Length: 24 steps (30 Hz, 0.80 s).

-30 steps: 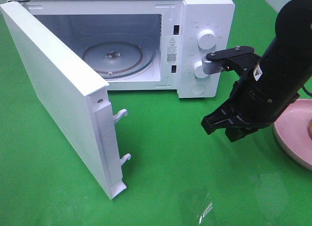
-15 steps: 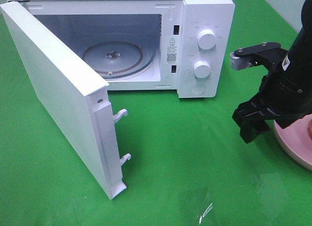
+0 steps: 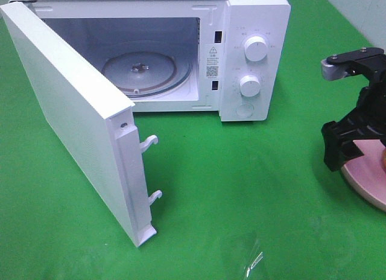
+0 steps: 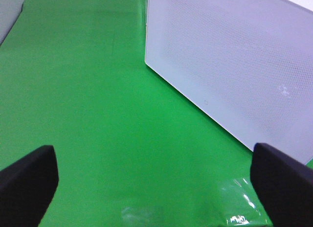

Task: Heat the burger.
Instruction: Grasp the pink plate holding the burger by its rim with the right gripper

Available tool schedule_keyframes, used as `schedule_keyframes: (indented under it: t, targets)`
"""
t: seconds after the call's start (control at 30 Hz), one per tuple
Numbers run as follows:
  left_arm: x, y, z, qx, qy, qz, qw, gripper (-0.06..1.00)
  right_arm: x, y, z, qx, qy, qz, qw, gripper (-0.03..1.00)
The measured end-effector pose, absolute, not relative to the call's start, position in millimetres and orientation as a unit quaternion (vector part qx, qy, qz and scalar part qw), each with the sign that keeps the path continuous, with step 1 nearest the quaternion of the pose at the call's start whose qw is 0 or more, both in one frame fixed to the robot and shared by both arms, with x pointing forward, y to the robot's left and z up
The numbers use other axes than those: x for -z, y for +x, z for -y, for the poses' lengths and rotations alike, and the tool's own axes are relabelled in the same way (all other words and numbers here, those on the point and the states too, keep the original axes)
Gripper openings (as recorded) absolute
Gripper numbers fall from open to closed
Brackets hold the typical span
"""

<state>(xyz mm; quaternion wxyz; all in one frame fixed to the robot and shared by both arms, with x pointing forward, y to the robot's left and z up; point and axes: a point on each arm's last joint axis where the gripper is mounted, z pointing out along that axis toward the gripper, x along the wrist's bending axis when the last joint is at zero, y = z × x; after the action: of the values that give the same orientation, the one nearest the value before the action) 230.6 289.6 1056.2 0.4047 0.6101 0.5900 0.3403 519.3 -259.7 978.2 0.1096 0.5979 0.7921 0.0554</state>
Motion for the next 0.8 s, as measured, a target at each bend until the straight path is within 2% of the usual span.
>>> schedule_keyframes:
  t: [0.13, 0.8]
  targets:
    - [-1056, 231, -290, -0.34, 0.61, -0.59, 0.405, 0.99, -973, 523, 276, -0.049, 0.611, -0.783, 0.107, 0.97]
    - [-1056, 231, -290, -0.34, 0.61, -0.59, 0.405, 0.99, -922, 545, 273, -0.045, 0.615, -0.783, 0.083, 0.93]
